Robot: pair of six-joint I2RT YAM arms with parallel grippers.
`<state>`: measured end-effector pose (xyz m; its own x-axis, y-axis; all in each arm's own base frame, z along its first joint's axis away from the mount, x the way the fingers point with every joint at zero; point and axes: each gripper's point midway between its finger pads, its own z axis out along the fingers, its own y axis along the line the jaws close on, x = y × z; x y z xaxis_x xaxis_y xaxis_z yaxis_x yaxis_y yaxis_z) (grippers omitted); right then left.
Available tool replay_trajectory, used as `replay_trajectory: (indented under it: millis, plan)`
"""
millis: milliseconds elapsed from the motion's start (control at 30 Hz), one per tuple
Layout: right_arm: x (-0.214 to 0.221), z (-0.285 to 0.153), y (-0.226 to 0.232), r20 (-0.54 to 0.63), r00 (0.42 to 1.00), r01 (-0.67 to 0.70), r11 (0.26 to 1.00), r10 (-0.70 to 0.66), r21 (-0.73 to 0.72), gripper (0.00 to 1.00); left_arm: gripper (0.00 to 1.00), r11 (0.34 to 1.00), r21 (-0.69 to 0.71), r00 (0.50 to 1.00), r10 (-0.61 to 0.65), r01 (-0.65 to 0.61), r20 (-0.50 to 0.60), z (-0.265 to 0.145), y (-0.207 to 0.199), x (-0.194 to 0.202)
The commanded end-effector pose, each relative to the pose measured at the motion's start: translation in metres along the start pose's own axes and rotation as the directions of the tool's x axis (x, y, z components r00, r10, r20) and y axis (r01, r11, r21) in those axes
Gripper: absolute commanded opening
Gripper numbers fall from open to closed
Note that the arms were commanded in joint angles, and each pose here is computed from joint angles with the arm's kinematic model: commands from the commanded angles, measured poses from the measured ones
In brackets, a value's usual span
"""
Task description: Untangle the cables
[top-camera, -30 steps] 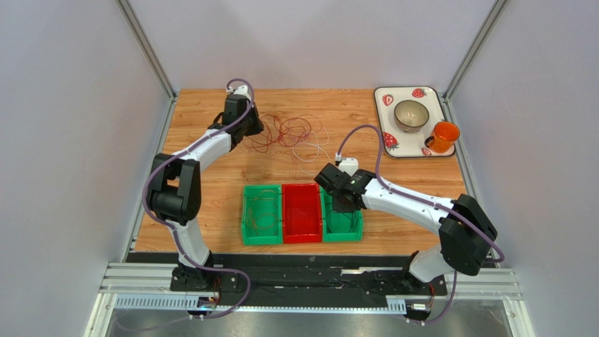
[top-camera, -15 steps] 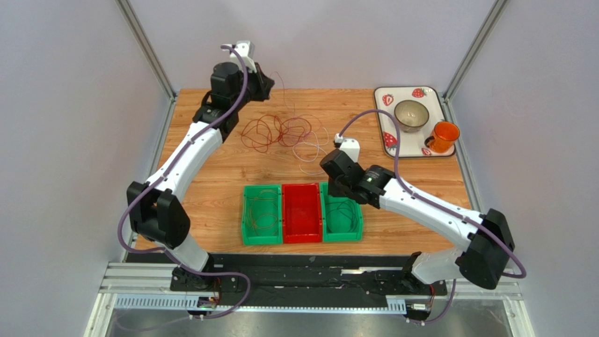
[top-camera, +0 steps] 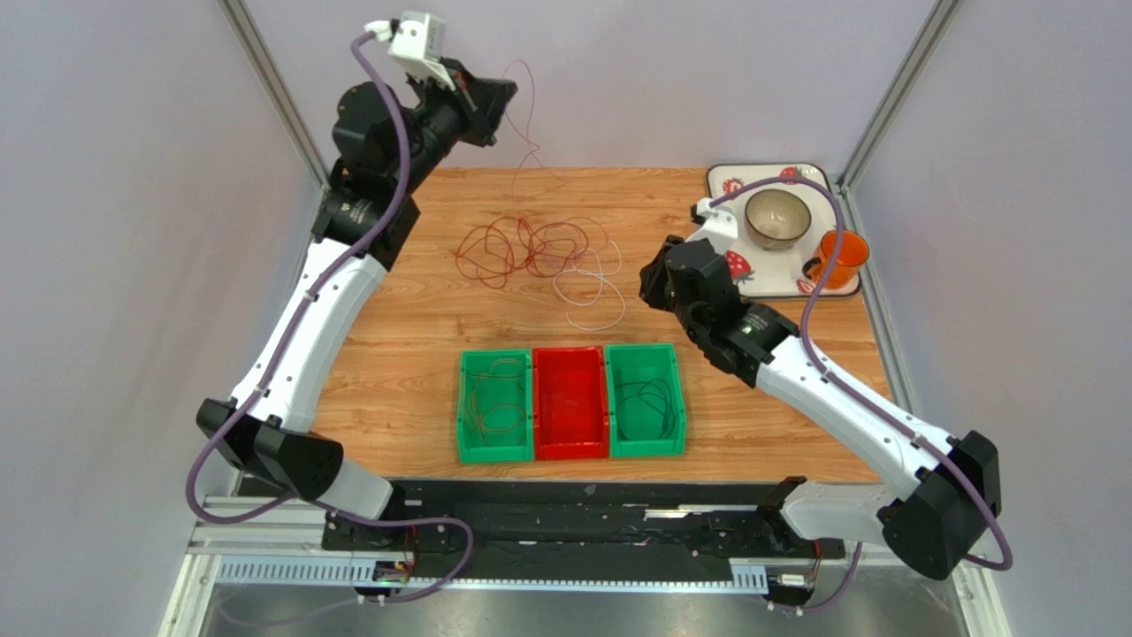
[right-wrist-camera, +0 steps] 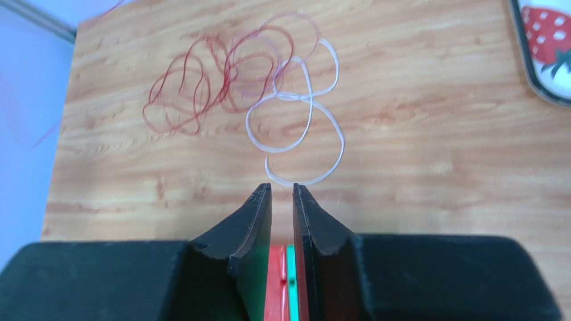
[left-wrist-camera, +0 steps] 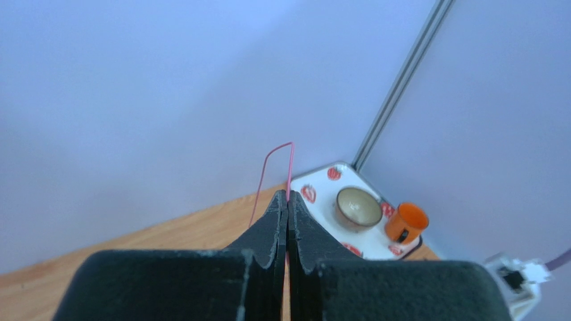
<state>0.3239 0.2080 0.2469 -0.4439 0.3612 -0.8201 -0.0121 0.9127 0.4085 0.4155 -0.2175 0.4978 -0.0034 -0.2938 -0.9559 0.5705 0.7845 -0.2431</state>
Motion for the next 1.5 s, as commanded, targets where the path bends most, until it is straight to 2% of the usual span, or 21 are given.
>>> replay_trajectory:
  millis: [0, 33, 200, 333, 433, 833, 1167, 1467]
  plan:
    - [-0.03, 0.046, 0.0, 0.136, 0.991, -0.007, 1.0, 0.008, -0.009, 0.24, 0.0, 0.995, 0.088, 0.983, 0.021, -0.037, 0.182, -0.032, -0.041, -0.09]
    - [-0.044, 0.058, -0.009, 0.167, 0.985, -0.042, 0.999, 0.041, 0.004, 0.24, 0.0, 0.995, 0.094, 0.981, 0.015, -0.034, 0.192, -0.037, -0.044, -0.097]
    - [-0.04, 0.116, -0.032, 0.092, 0.989, -0.121, 0.991, 0.116, 0.054, 0.22, 0.0, 0.997, 0.073, 0.976, -0.009, -0.007, 0.216, -0.06, -0.05, -0.112]
    - [-0.034, 0.142, -0.043, 0.124, 0.991, -0.047, 0.997, 0.04, 0.061, 0.2, 0.0, 0.995, 0.094, 0.982, -0.033, 0.015, 0.188, -0.074, -0.056, -0.099]
    - [-0.028, 0.145, -0.058, 0.176, 0.984, -0.039, 0.996, 0.024, 0.082, 0.19, 0.0, 0.995, 0.092, 0.987, -0.054, 0.04, 0.155, -0.082, -0.059, -0.086]
    - [-0.022, 0.149, -0.083, 0.186, 0.982, -0.067, 0.987, 0.039, 0.147, 0.24, 0.0, 0.993, 0.064, 0.994, -0.097, 0.1, -0.043, -0.109, -0.077, -0.008]
    - [-0.023, 0.15, -0.097, 0.192, 0.979, -0.106, 0.977, 0.07, 0.184, 0.22, 0.0, 0.979, 0.091, 0.981, -0.173, 0.181, -0.089, -0.144, -0.093, 0.013]
    - [-0.023, 0.153, -0.105, 0.177, 0.979, -0.137, 0.972, 0.103, 0.191, 0.21, 0.0, 0.969, 0.092, 0.958, -0.206, 0.228, -0.202, -0.158, -0.099, 0.059]
